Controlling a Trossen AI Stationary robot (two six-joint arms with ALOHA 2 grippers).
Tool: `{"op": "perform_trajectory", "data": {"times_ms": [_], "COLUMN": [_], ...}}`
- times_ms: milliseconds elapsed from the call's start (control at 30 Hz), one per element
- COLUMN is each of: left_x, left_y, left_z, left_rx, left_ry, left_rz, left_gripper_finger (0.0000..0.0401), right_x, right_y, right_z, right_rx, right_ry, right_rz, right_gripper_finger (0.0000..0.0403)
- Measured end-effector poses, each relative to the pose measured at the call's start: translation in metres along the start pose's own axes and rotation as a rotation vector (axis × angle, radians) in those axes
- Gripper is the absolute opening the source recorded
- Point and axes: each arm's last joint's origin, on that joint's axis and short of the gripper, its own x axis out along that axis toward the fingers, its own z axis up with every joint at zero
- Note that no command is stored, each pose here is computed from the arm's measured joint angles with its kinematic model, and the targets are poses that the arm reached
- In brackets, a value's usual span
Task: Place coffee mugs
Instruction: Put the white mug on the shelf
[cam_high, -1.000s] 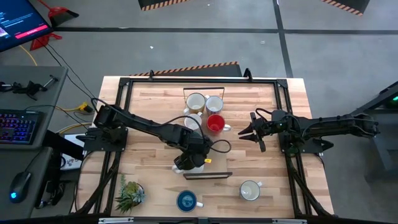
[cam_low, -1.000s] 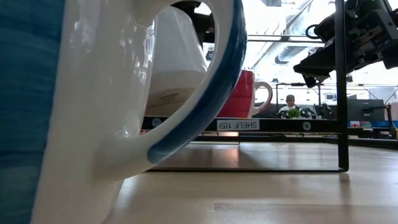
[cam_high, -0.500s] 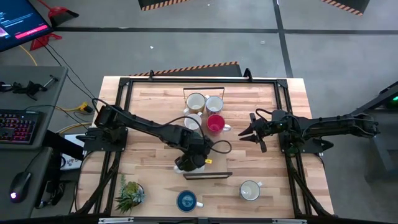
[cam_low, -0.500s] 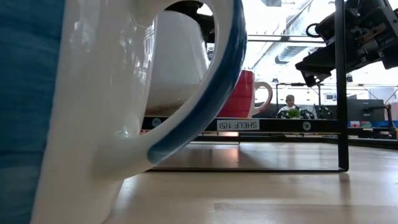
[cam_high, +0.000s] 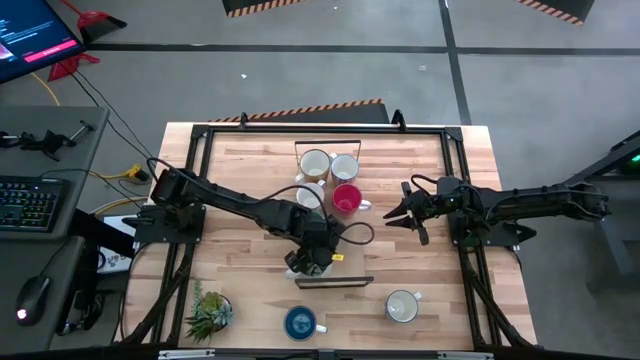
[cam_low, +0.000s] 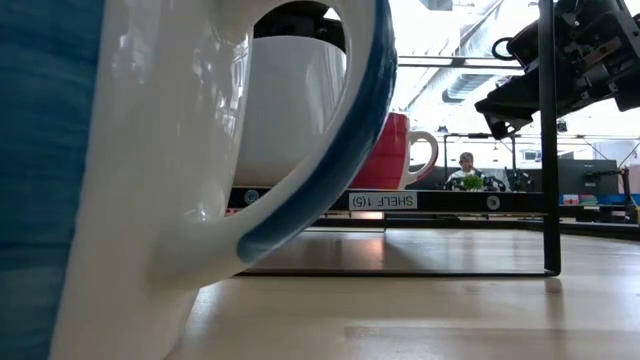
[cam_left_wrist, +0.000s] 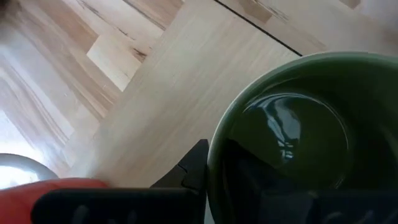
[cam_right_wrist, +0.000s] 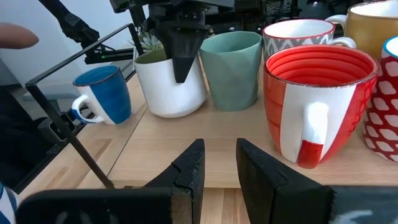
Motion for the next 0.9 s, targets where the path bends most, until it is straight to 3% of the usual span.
{"op": "perform_trajectory", "data": {"times_ms": [900], "left_x": [-0.0014], "left_y": [-0.0038], "left_z": [-0.0041], "left_rx": [-0.111], "left_ry": [0.045], "left_rz": [-0.035], "left_gripper_finger": [0.0039], "right_x": [0.0000], "right_y": [0.0002], "right_z": [-0.0006], "right_rx": [0.010], "right_ry": [0.007], "right_rz": [0.005], "right_gripper_finger": [0.0073]}}
